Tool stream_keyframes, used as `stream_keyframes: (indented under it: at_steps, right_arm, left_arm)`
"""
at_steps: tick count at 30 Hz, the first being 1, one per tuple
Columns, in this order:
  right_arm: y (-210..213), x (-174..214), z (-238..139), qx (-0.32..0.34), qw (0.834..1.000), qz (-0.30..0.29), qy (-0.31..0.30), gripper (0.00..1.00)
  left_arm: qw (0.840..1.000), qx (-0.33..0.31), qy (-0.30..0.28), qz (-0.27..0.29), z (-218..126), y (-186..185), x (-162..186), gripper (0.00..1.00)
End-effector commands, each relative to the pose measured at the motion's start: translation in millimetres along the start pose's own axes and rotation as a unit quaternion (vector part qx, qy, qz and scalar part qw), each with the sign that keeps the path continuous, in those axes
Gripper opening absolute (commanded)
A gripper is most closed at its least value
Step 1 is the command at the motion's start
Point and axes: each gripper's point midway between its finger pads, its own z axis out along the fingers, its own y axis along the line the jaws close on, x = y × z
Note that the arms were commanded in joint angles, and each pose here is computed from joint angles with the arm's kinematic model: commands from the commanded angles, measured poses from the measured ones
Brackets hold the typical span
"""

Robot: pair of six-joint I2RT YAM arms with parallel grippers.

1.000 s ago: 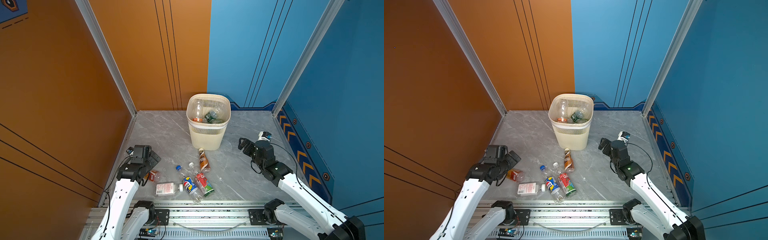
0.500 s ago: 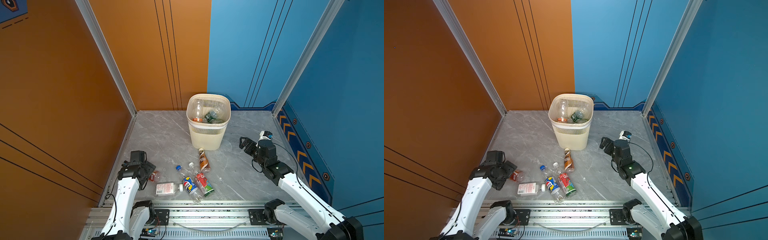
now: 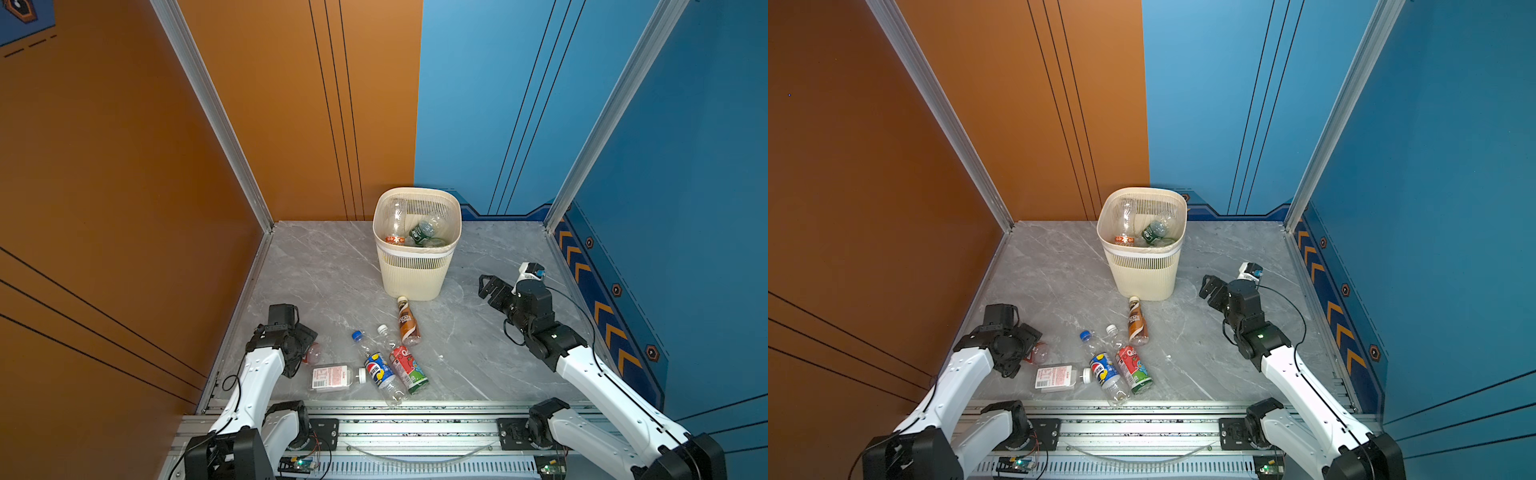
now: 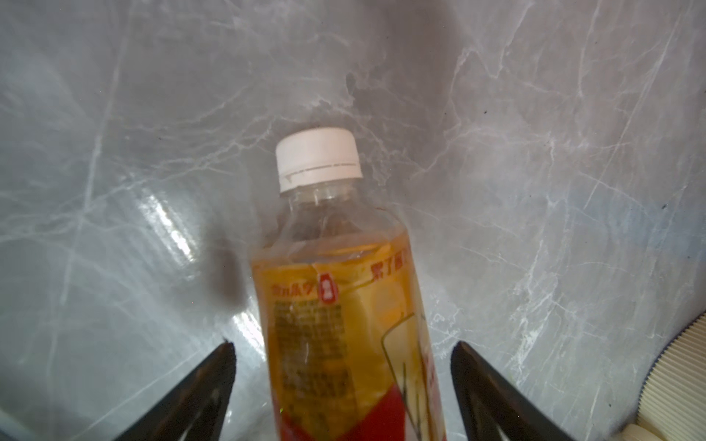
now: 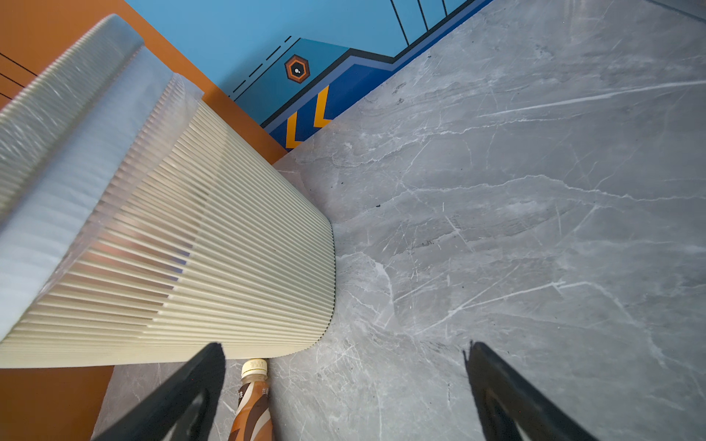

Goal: Put the plastic bottles in the bin
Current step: 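Reach the left gripper to the yellow-label tea bottle while right draws back, then close the left gripper on the tea bottle and lift it over the basket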

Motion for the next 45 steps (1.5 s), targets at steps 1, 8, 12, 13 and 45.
stream_keyframes:
  at_steps: [1, 8, 12, 13, 45]
  right_arm:
    - [-4.1, -1.9, -3.8, 0.003, 1.0, 0.006, -0.006, 1.0]
    - [-7.3, -4.1, -5.5, 0.01, 1.0, 0.008, -0.011, 1.0]
    - [-7.2, -3.4, -5.2, 0.01, 1.0, 0.008, -0.009, 1.0]
    - [-7.1, -4.1, -5.1, 0.01, 1.0, 0.008, -0.009, 1.0]
    - [-10.6, -8.5, -20.7, 0.018, 1.0, 0.021, -0.011, 1.0]
  left_arm:
    - [0.999, 0.033, 0.0, -0.021, 6.9, -12.6, -2.7, 0.87]
    - [0.997, 0.062, 0.005, -0.042, 15.2, -23.0, -1.7, 0.64]
    - [0.995, 0.081, 0.004, -0.051, 14.8, -27.6, -1.5, 0.53]
    - [0.995, 0.087, 0.002, -0.052, 12.9, -29.6, -2.4, 0.52]
    - [0.759, 0.479, -0.203, 0.391, -278.6, -374.7, 37.3, 0.56]
